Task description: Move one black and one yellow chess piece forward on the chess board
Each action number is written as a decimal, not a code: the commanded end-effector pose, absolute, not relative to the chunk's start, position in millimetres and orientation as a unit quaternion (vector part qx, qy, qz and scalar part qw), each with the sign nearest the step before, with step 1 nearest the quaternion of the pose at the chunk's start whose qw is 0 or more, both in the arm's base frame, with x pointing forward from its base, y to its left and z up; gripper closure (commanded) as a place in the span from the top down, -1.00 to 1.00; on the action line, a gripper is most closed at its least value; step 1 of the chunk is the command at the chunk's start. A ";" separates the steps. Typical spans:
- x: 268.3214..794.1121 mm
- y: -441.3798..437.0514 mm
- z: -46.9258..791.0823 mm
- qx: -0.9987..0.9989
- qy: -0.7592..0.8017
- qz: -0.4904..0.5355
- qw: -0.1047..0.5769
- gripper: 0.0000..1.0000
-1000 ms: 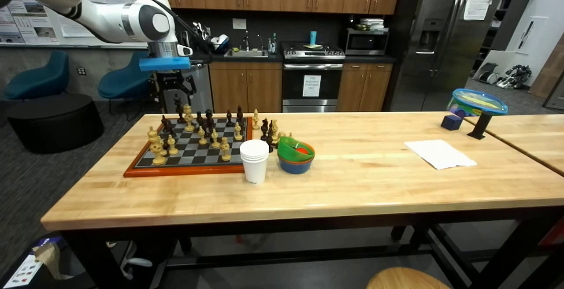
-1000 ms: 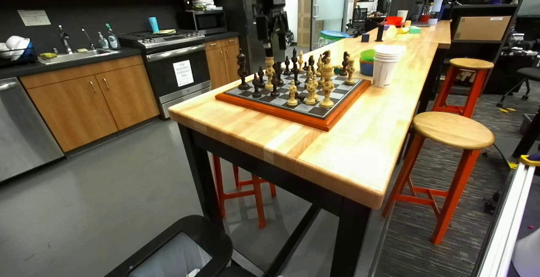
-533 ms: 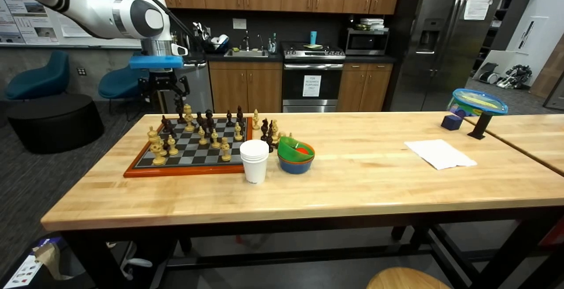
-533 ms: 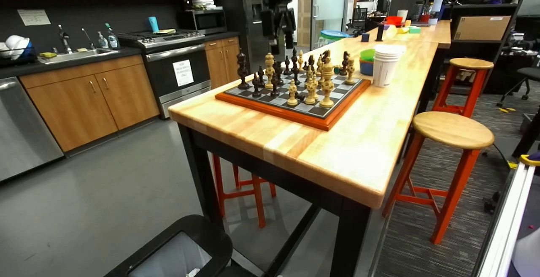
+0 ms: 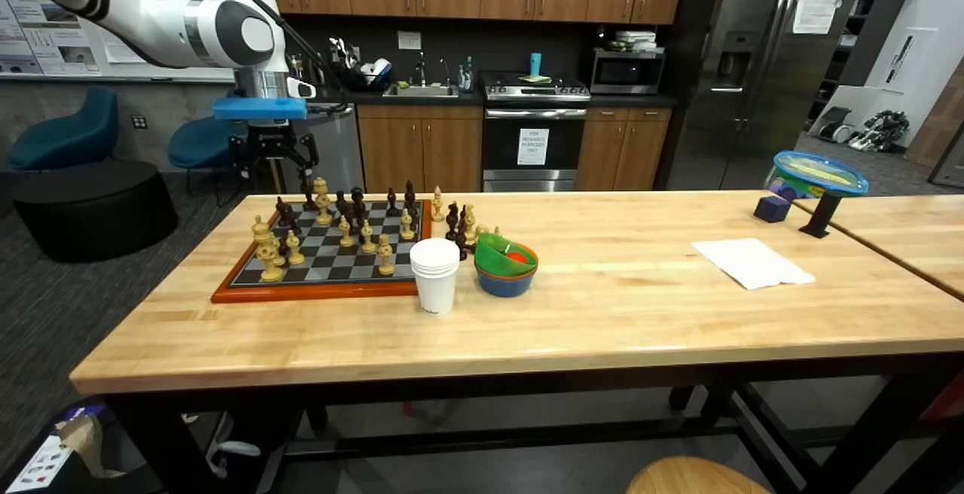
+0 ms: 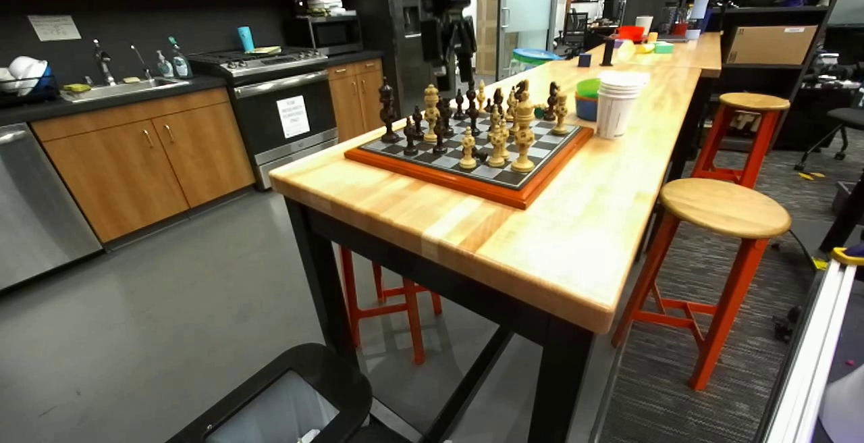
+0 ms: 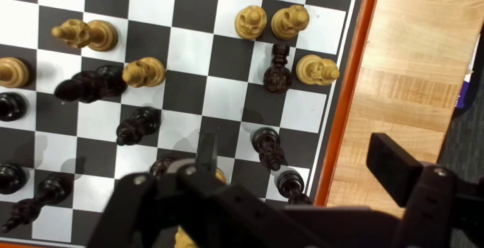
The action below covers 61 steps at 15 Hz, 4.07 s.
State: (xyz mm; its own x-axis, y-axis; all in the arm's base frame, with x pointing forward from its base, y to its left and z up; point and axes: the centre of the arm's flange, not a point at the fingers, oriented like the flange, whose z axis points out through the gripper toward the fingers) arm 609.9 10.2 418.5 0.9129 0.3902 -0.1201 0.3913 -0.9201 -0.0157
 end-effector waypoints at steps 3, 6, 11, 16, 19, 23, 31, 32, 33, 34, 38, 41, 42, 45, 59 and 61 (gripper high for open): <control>610.8 10.7 423.1 0.977 0.208 -0.039 0.013 1.00; 625.3 10.4 420.8 0.977 0.213 -0.026 0.015 1.00; 645.2 8.2 410.2 0.975 0.222 -0.023 0.014 1.00; 663.2 3.9 395.6 0.972 0.235 -0.023 0.018 1.00; 671.9 -0.1 389.5 0.970 0.241 -0.019 0.026 1.00; 681.0 -4.5 387.1 0.968 0.248 -0.010 0.033 1.00; 685.8 -6.0 382.1 0.965 0.259 -0.005 0.030 0.09; 685.3 -6.6 382.6 0.966 0.258 -0.004 0.031 -0.06; 684.8 -7.1 383.2 0.966 0.257 -0.004 0.031 -0.25; 684.6 -7.4 383.4 0.966 0.257 -0.004 0.031 -0.39; 679.9 -7.5 384.6 0.967 0.254 -0.006 0.032 -0.85; 674.6 -10.5 386.5 0.968 0.247 -0.011 0.032 -0.84; 671.4 -11.1 387.9 0.969 0.245 -0.012 0.032 -0.84; 661.2 -13.7 390.4 0.971 0.237 -0.014 0.031 -0.84; 607.4 -25.1 408.2 0.978 0.203 -0.049 0.020 -0.84; 598.6 -25.9 407.1 0.979 0.195 -0.053 0.017 -0.84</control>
